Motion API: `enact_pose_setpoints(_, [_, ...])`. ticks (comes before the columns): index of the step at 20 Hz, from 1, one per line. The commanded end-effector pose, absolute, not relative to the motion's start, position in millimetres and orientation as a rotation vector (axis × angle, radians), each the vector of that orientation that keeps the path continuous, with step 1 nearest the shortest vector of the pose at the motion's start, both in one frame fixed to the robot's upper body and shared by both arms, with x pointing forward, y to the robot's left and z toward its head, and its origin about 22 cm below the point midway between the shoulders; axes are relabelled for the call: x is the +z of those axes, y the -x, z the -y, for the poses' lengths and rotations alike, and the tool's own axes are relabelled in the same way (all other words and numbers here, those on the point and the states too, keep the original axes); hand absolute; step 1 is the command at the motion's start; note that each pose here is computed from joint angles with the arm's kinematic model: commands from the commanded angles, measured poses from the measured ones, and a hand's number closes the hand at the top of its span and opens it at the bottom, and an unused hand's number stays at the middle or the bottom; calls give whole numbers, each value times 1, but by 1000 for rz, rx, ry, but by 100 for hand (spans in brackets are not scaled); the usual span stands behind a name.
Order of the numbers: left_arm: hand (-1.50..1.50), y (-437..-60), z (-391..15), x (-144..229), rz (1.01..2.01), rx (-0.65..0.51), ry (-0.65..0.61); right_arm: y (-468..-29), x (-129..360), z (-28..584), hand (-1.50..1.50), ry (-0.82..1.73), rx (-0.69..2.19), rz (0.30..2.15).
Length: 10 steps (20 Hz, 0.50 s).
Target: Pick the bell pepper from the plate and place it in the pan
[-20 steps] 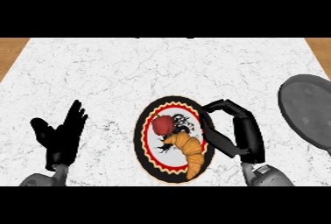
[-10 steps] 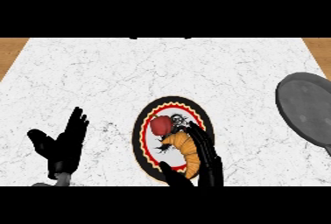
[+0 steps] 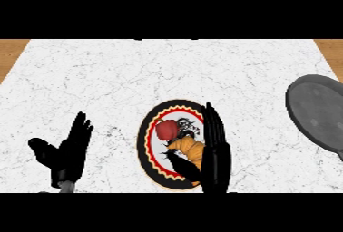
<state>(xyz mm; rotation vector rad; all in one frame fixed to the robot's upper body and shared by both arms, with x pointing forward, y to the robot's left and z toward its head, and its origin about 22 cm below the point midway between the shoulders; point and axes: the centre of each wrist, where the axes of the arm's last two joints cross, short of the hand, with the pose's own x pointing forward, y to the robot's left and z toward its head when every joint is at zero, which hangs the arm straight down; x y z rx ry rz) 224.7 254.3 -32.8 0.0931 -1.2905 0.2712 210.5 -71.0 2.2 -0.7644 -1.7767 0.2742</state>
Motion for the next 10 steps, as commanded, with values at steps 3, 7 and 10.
enact_pose_setpoints(3, [0,-218,-252,-40,1239,263,-93,-237,10,66,-150,868,605,1418])
enact_pose_setpoints(7, [0,-217,-247,-43,1219,250,-73,-257,39,52,-150,961,773,1221])
enact_pose_setpoints(10, [0,-226,-249,-39,1248,248,-65,-278,90,28,-150,987,790,1173])
